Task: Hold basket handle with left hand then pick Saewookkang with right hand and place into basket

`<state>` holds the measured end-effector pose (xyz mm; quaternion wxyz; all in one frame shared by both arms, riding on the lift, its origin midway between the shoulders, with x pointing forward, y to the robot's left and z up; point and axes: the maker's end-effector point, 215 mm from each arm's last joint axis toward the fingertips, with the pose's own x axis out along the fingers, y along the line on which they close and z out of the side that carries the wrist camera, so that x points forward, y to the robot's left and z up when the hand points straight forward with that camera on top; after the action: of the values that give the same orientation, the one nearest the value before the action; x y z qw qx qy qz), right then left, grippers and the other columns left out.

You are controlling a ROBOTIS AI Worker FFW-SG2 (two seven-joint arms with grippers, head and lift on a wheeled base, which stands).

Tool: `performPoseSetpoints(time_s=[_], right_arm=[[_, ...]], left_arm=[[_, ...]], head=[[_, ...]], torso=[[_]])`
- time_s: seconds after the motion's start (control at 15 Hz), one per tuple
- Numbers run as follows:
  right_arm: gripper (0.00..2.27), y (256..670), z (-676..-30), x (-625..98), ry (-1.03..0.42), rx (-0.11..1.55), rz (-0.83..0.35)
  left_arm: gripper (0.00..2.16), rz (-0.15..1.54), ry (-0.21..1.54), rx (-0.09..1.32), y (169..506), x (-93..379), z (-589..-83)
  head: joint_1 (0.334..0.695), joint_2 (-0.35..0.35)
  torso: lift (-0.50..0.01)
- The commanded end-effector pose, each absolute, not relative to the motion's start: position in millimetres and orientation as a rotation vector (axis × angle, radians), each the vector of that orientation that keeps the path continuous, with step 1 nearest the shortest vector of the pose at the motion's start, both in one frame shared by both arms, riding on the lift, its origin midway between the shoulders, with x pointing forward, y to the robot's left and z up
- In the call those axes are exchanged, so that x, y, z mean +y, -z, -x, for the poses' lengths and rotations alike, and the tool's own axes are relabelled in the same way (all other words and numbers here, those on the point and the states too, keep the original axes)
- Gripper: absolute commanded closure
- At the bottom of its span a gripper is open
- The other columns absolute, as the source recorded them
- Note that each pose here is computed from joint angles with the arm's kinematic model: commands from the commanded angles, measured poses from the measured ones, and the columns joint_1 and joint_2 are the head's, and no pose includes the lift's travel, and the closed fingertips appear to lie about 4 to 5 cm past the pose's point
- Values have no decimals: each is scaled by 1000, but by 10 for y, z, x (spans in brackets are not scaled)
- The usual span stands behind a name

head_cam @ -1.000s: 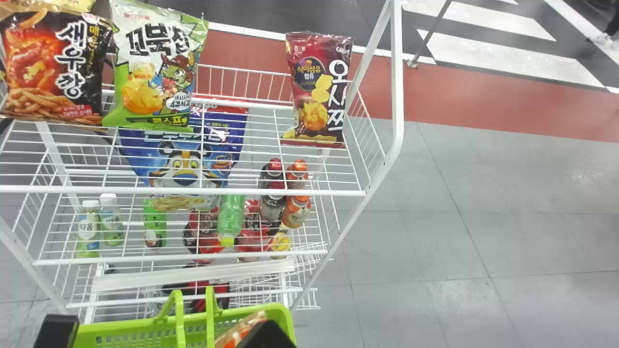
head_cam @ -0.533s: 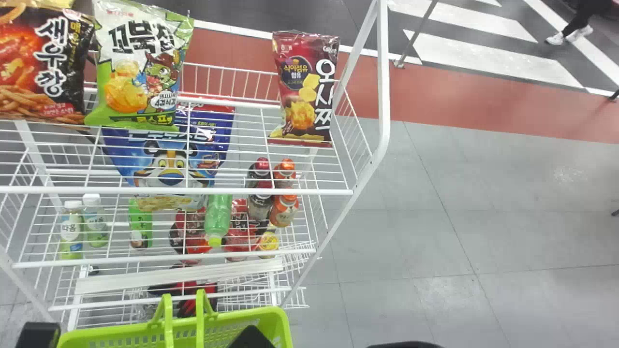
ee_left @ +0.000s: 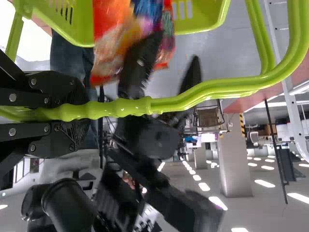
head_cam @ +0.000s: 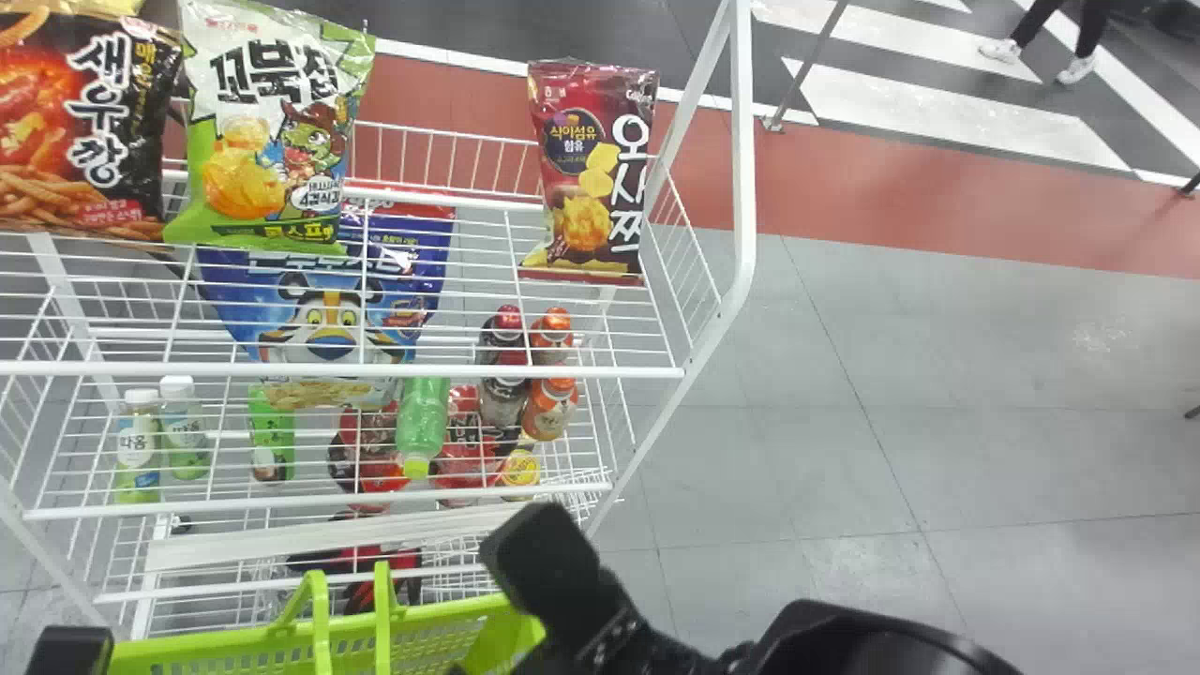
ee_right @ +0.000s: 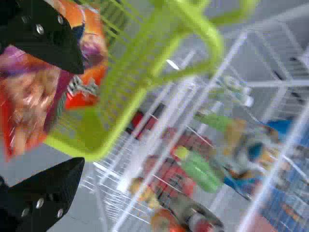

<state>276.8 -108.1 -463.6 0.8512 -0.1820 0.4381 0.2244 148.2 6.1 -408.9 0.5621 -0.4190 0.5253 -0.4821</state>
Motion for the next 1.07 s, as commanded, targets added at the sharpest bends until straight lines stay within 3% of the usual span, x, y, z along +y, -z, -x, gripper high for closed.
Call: performPoseSetpoints(time_s=[0.0,0.27,0.6,1.0], right_arm=[[66,4299,-3174,-1056,-443,774,336],[60,3827,-3703,-1183,-342,560,291],[53,3134,-4012,-1194,-185,133,170],[53,3403,-3946,-1656,-115,159,119]], left_arm=[[2135,981,1135,1238,4094,51,-1492],[2135,974,1137,1246,4116,28,-1483],[2135,968,1137,1256,4151,9,-1481],[2135,977,1144,1257,4143,19,-1468]], head=[[695,-313],[695,-269],[695,-257],[695,-295]], torso=[[-17],[-17],[-17],[-17]])
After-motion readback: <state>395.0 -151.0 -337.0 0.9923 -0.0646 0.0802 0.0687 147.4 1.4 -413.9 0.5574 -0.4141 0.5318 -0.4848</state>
